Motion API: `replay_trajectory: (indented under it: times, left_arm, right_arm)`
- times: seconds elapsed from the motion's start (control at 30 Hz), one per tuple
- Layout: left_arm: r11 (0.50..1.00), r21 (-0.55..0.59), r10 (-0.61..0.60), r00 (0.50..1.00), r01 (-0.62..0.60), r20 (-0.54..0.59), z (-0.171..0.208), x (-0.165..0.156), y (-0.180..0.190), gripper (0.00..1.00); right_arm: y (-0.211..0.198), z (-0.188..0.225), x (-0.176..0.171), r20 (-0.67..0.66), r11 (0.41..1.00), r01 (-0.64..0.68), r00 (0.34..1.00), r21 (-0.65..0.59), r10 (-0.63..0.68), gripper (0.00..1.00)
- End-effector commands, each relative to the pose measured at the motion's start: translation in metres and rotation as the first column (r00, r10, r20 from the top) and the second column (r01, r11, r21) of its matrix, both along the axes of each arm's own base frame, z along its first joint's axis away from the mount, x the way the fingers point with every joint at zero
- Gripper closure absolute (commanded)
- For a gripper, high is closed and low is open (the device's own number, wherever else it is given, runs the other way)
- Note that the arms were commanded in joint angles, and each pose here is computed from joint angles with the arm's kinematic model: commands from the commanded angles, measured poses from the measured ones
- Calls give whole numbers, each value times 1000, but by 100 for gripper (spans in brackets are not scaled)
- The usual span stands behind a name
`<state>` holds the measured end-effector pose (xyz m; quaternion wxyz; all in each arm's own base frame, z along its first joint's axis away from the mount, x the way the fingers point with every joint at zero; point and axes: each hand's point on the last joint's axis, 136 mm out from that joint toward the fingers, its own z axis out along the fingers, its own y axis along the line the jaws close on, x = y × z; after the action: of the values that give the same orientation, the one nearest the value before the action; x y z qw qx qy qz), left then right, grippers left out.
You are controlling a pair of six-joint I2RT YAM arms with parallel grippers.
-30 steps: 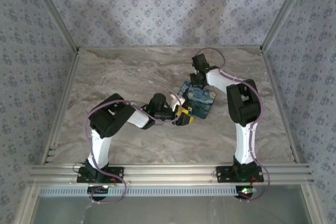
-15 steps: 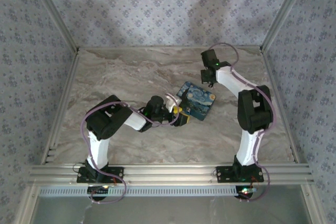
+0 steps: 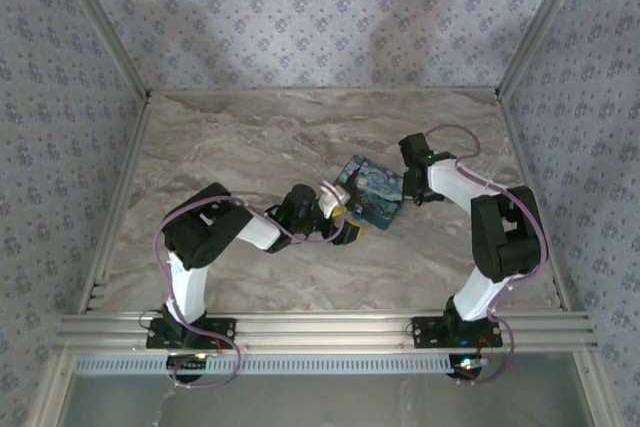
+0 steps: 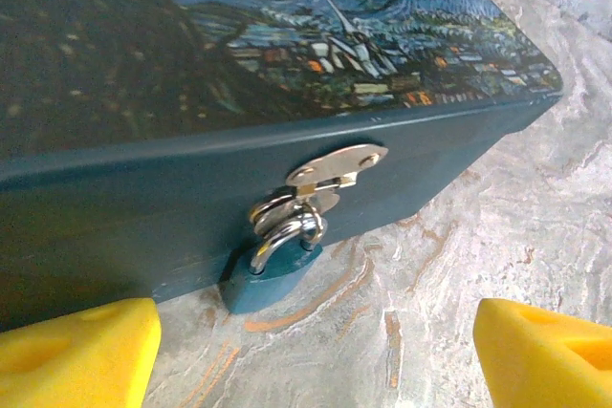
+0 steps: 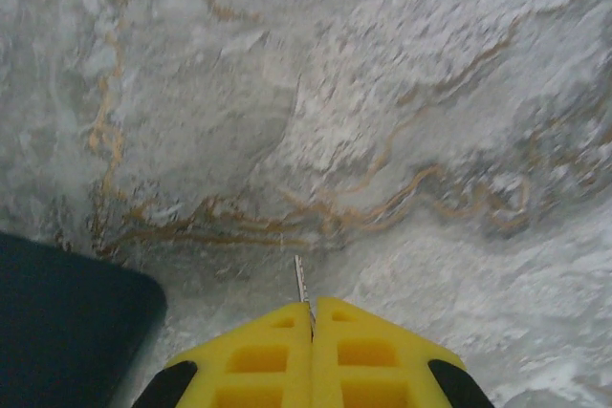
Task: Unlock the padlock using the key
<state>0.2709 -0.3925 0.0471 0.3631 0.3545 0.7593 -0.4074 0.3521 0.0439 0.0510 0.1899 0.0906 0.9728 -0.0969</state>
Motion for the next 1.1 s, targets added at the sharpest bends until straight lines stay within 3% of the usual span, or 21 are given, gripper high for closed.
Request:
replay_trajectory:
  times: [0.0, 0.4, 0.63, 0.83, 1.07]
  left_arm:
    - [999, 19, -47, 999, 46, 21, 5, -4, -7, 15]
    - [988, -60, -141, 990, 140, -28, 18, -14, -26, 17]
    - [985, -173, -41, 993, 21, -113, 29, 7, -17, 18]
    - [989, -33, 146, 989, -145, 31, 14, 12, 4, 13]
    - [966, 56, 238, 952, -253, 193, 0, 18, 13, 10]
  right_arm:
    - [18, 6, 10, 50, 998, 17, 999, 62, -20, 100]
    - [39, 2, 26, 44, 995, -58, 998, 75, 55, 100]
    - [44, 2, 26, 56, 993, -65, 997, 99, 60, 100]
    - [49, 5, 27, 71, 990, -72, 995, 121, 63, 100]
    - [70, 6, 26, 83, 982, -109, 992, 152, 97, 100]
